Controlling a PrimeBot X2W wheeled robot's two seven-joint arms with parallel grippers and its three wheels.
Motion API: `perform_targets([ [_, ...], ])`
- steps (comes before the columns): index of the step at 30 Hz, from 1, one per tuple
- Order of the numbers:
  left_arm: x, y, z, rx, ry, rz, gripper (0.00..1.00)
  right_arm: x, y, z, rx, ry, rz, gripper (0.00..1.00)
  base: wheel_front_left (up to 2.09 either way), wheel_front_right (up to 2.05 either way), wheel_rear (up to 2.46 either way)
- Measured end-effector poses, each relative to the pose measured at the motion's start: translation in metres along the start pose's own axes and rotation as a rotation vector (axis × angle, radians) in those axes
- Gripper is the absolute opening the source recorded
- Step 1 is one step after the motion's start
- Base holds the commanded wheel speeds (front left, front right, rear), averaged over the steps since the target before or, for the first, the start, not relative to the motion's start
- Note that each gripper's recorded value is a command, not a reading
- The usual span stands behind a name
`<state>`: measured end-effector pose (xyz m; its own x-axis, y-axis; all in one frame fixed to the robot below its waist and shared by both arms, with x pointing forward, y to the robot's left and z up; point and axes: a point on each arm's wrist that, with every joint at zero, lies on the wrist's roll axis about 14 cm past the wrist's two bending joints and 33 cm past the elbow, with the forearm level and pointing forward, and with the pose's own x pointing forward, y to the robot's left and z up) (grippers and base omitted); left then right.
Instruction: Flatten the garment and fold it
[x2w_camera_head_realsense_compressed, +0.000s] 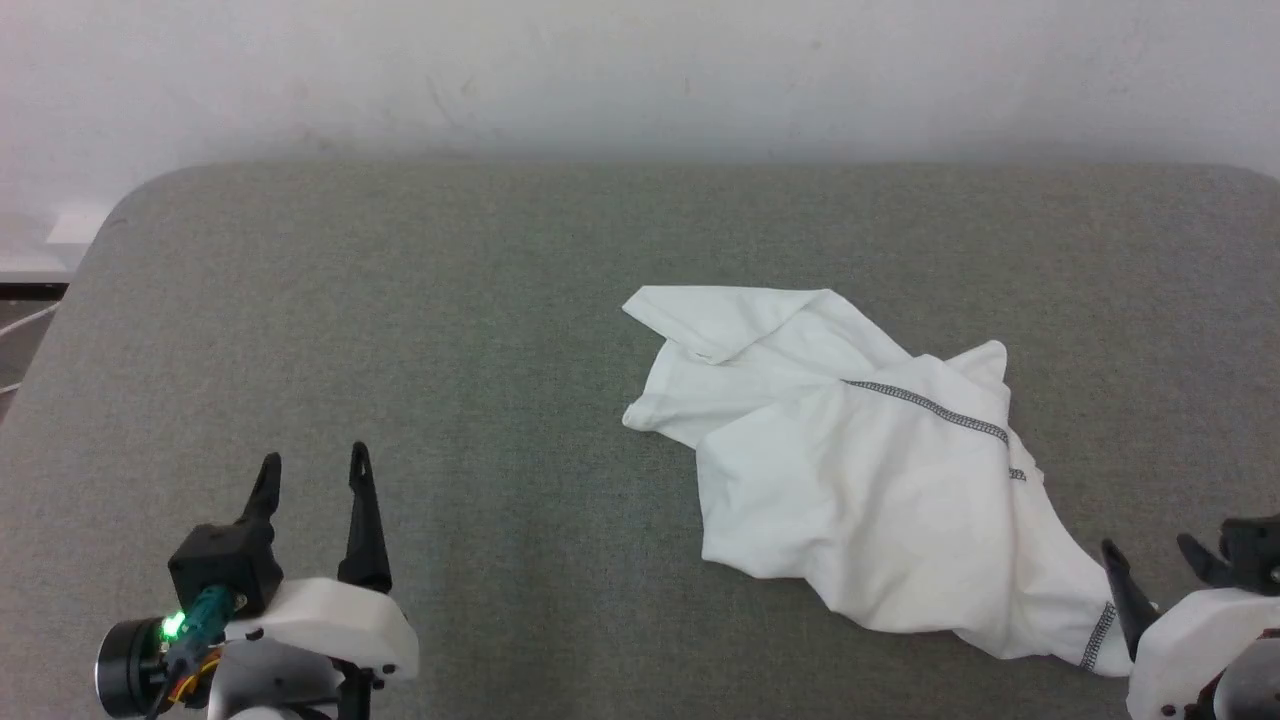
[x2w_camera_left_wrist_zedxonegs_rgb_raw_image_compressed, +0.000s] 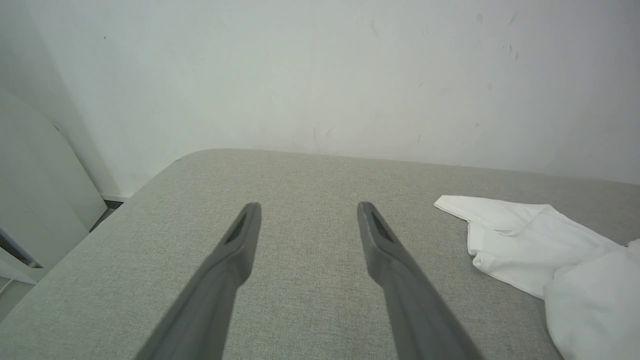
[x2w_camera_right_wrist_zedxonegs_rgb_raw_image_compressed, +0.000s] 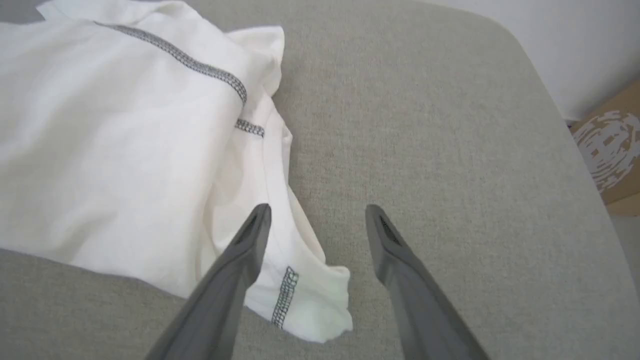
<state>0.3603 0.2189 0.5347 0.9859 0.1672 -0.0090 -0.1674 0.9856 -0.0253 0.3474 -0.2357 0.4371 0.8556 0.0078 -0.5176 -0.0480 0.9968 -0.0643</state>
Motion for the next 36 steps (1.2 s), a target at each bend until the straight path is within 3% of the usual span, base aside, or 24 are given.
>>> perform_targets([
  [8, -0.008, 0.000, -0.003, 0.007, 0.037, -0.002, 1.00, -0.026, 0.020, 0.076, 0.014, -0.381, 0.024, 1.00, 0.00, 0.00, 0.00],
  [16, -0.001, -0.028, -0.006, -0.006, 0.079, -0.077, 1.00, -0.046, 0.052, 0.107, 0.029, -0.513, 0.130, 1.00, 0.00, 0.00, 0.00],
  [21, 0.011, -0.071, -0.006, -0.026, 0.128, -0.208, 1.00, -0.052, 0.060, 0.113, 0.034, -0.525, 0.152, 1.00, 0.00, 0.00, 0.00],
  [28, 0.024, -0.154, -0.007, -0.065, 0.230, -0.442, 1.00, -0.053, 0.056, 0.113, 0.043, -0.520, 0.136, 1.00, 0.00, 0.00, 0.00],
  [36, 0.034, -0.224, -0.039, -0.024, 0.466, -0.640, 1.00, -0.046, 0.046, 0.111, 0.038, -0.514, 0.097, 1.00, 0.00, 0.00, 0.00],
])
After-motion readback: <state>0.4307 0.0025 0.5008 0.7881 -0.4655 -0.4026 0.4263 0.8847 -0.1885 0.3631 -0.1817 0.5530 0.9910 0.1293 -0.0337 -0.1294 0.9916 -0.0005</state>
